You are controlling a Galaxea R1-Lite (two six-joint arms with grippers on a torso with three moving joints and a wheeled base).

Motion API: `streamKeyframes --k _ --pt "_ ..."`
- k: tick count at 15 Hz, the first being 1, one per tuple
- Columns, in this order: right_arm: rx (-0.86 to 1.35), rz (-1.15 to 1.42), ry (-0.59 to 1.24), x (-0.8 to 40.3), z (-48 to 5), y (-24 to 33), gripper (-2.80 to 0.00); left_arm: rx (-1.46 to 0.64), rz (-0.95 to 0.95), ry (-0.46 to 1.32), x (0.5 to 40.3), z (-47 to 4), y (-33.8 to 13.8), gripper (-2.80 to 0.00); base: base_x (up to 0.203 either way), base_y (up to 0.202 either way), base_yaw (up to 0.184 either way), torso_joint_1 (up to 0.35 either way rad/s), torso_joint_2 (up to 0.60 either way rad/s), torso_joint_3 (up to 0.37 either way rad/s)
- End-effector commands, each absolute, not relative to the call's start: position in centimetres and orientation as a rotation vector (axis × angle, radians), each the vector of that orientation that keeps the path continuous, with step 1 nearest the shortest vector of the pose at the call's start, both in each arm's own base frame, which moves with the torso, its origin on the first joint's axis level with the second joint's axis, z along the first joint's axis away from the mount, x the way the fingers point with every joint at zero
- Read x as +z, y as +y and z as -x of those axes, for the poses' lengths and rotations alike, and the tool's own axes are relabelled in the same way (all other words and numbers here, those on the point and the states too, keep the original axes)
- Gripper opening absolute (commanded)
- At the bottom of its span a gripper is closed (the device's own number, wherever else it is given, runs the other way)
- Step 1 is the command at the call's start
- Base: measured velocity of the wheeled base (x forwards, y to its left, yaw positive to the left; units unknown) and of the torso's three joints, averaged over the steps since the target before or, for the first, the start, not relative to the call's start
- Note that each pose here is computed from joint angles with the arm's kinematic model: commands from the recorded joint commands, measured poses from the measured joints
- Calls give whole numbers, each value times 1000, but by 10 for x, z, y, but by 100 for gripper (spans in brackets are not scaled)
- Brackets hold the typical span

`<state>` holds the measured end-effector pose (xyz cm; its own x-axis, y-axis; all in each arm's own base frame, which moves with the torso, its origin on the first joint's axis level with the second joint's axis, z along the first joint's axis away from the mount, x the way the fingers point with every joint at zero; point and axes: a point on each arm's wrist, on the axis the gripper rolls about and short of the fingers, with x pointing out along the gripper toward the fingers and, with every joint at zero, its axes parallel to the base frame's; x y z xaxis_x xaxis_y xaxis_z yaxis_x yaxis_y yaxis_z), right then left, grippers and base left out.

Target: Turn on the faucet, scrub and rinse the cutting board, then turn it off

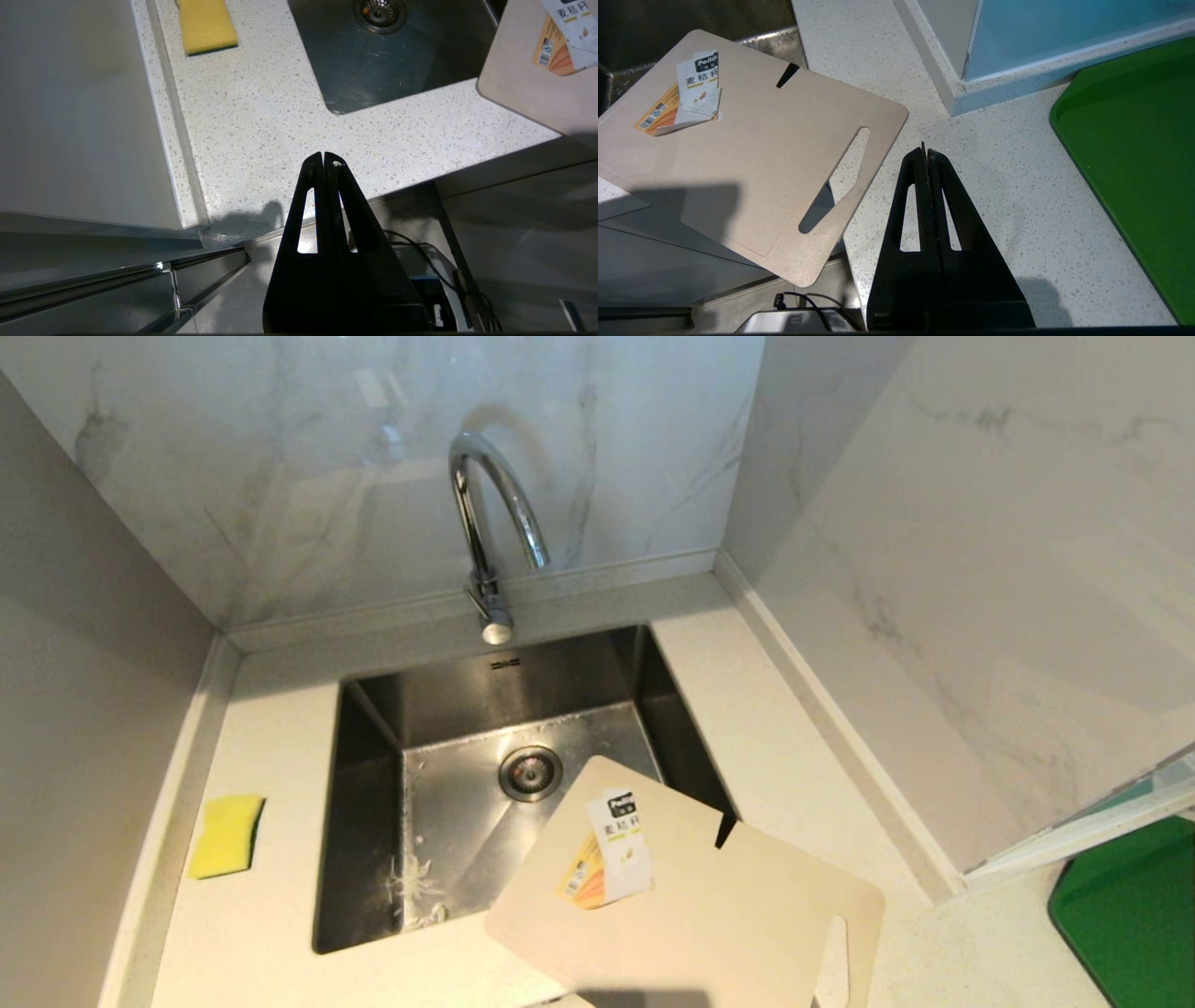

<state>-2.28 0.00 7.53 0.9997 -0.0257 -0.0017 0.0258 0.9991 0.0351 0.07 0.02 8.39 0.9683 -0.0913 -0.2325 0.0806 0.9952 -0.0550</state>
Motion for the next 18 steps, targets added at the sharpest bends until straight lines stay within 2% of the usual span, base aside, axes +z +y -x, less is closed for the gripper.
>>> streamKeyframes --k 1,5,18 --pt "-26 -35 3 75 23 0 -280 -91 43 236 84 -1 0 -280 0 0 0 0 0 0" --pt "-26 -35 3 75 23 0 -280 -33 27 231 85 -1 -1 -280 0 0 0 0 0 0" --pt "-26 -35 1 75 23 0 -280 -36 -11 -69 82 23 -2 -280 0 0 0 0 0 0"
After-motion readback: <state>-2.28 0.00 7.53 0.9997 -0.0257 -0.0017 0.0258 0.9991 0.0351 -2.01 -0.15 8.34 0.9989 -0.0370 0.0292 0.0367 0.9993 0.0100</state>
